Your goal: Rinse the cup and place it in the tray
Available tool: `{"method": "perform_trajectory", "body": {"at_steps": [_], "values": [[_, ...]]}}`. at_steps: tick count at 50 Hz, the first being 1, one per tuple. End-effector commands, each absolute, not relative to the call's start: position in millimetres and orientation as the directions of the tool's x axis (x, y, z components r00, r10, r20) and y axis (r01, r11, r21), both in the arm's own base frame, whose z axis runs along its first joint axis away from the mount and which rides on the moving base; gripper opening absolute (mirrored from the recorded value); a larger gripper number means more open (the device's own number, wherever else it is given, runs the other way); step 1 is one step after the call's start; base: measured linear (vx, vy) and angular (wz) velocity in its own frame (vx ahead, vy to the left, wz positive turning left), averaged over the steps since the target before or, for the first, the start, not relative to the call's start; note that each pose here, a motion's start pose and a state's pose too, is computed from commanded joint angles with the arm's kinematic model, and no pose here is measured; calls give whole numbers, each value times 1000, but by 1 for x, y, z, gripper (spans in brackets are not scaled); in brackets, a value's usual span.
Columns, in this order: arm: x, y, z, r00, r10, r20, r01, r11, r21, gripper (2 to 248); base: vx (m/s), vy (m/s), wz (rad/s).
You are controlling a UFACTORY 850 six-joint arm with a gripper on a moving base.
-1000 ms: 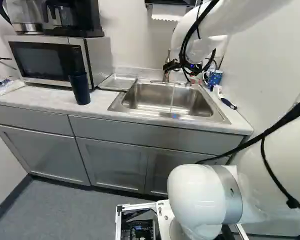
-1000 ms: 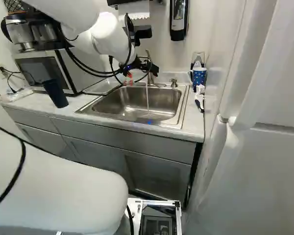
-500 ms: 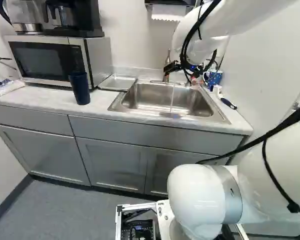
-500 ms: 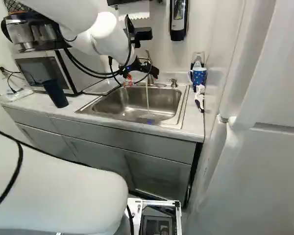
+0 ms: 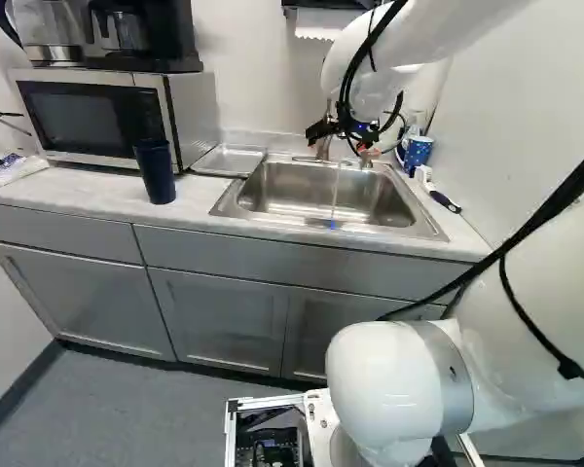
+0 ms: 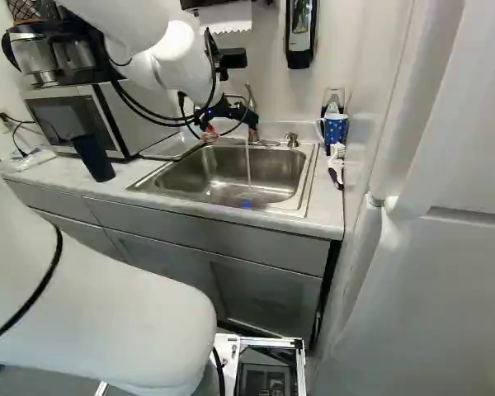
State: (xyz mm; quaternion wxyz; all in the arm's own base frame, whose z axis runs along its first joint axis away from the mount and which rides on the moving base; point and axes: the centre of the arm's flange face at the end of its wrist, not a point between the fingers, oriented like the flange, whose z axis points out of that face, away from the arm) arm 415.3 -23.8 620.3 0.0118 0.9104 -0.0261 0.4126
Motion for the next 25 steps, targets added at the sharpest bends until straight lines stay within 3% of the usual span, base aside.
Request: {"method": "perform_trajectory", "body": {"at_steps": [25], "values": [[426, 15, 618, 705, 24, 709, 34, -999, 0, 247, 0, 0, 0]]}}
